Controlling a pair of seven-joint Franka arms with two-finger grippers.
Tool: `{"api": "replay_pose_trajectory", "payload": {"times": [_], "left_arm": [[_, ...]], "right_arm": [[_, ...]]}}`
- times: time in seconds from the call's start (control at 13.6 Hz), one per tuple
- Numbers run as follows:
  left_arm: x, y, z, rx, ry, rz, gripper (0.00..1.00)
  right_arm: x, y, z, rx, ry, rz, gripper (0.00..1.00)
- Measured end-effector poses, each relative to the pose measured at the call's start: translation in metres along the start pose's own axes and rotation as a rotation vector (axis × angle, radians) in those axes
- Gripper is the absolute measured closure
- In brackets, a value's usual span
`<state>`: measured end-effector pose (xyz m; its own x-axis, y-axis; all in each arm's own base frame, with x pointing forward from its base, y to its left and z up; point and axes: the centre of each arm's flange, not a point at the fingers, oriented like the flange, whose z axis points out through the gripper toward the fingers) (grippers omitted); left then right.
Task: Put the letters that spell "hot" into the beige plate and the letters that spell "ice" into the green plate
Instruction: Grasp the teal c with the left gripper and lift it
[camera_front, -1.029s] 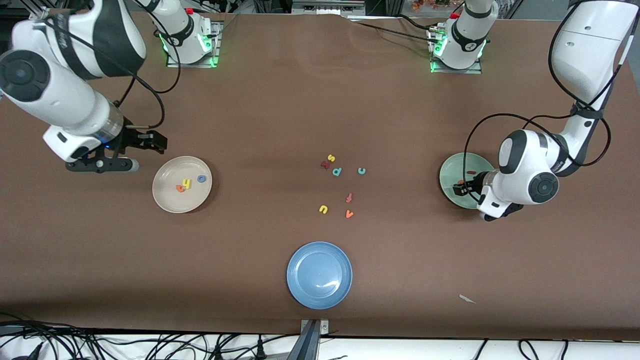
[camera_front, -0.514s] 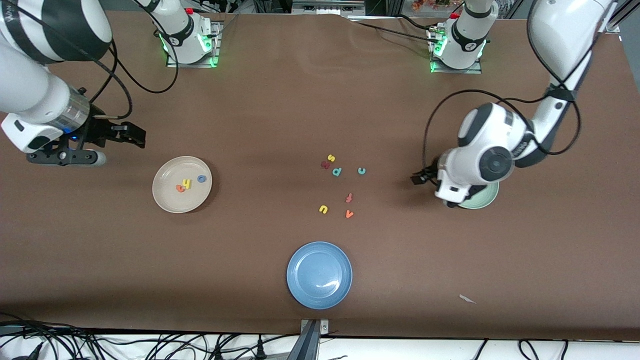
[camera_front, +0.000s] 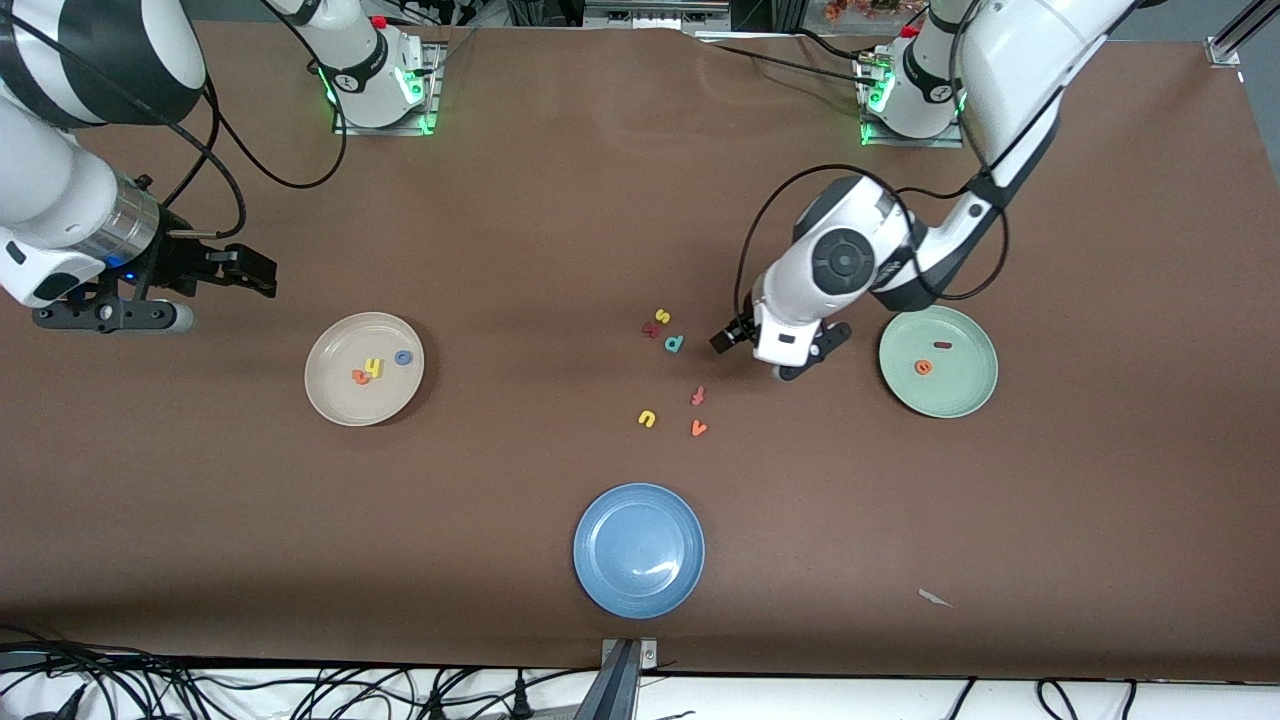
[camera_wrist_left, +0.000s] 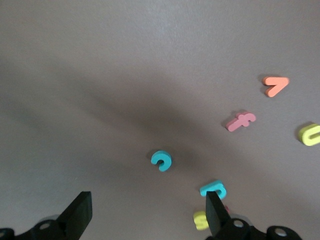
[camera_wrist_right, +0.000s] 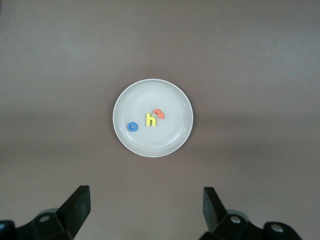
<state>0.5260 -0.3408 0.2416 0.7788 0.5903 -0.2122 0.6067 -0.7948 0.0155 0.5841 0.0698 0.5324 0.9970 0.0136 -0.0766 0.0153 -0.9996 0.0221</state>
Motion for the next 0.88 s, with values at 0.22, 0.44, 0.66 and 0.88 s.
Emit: {"api": "replay_pose_trajectory", "payload": {"times": [0.22,0.44,0.66,0.88], "left_arm": [[0.004,-0.001,0.030,0.021,0.057,-0.004,0.00],[0.004,0.001,0.041,0.006,0.044,-0.012,0.02],[-0.001,0.003,0.050,0.004,0.045,-0.013,0.06],[-0.006,0.005,0.065,0.009,0.072,-0.019,0.09]], "right_arm": [[-0.003,-0.007,-0.002,-0.002,-0.017,-0.012,0.00],[-0.007,-0.007,-0.012,-0.005,-0.043,-0.013,0.00],[-0.011,-0.008,-0.024,-0.006,-0.057,-0.015,0.00],[-0.012,-0.005,-0.026,-0.007,-0.062,-0.010,0.00]]}}
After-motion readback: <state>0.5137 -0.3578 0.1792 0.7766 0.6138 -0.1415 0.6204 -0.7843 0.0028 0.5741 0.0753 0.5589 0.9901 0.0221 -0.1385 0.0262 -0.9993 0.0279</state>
